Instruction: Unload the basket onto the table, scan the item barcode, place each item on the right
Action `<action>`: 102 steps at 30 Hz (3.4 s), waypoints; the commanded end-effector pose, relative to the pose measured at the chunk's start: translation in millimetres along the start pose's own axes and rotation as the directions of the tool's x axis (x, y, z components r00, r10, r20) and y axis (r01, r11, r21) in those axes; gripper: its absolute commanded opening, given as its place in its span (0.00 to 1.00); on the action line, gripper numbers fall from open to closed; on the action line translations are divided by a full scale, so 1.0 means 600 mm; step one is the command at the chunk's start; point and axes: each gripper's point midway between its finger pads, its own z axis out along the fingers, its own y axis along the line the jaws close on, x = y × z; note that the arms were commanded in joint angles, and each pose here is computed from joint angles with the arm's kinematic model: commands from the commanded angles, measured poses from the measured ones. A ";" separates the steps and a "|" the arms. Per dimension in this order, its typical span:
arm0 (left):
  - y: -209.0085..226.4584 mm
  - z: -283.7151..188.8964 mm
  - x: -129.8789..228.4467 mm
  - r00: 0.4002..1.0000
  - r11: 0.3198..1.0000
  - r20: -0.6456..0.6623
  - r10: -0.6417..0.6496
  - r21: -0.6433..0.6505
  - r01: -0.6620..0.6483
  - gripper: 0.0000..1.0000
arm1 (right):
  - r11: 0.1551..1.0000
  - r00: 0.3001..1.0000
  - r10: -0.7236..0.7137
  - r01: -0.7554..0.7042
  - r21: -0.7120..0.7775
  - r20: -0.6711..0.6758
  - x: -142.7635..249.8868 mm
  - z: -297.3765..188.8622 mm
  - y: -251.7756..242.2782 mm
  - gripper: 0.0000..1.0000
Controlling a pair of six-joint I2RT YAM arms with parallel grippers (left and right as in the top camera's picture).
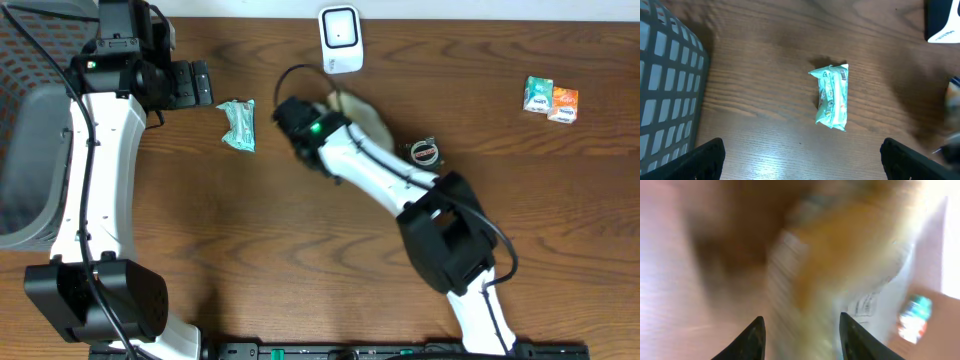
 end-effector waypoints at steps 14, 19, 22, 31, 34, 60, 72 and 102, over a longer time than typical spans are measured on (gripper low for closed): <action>0.000 0.000 0.004 1.000 1.000 -0.008 0.015 -0.002 -0.015 0.98 | 0.880 0.944 0.329 -0.314 -0.355 -0.021 -0.040 -0.061 -0.074 0.01; 0.000 0.000 0.004 1.000 1.000 -0.008 0.015 -0.002 -0.015 0.98 | 0.713 0.914 0.372 -0.391 -0.581 -0.160 -0.012 -0.019 -0.048 0.01; 0.000 0.000 0.004 1.000 1.000 -0.008 0.015 -0.002 -0.015 0.98 | 0.664 0.913 0.337 -0.404 -0.629 -0.230 0.012 0.003 -0.013 0.01; 0.000 0.000 0.004 1.000 1.000 -0.008 0.015 -0.002 -0.015 0.98 | 0.668 0.894 0.282 -0.443 -0.598 -0.348 0.074 0.049 0.048 0.01; 0.000 0.000 0.004 1.000 1.000 -0.008 0.015 -0.002 -0.015 0.98 | 0.669 0.897 0.293 -0.439 -0.600 -0.331 0.066 0.035 0.034 0.01; 0.000 0.000 0.004 1.000 1.000 -0.008 0.015 -0.002 -0.015 0.98 | 0.694 0.853 0.522 -0.428 -0.579 -0.005 -0.072 0.060 -0.001 0.01; 0.000 0.000 0.004 1.000 1.000 -0.008 0.015 -0.002 -0.015 0.98 | 0.725 0.840 0.543 -0.462 -0.511 0.011 -0.069 -0.003 -0.085 0.08; 0.000 0.000 0.004 1.000 1.000 -0.008 0.015 -0.002 -0.015 0.98 | 0.738 0.854 0.471 -0.518 -0.432 -0.219 0.057 -0.031 -0.057 0.69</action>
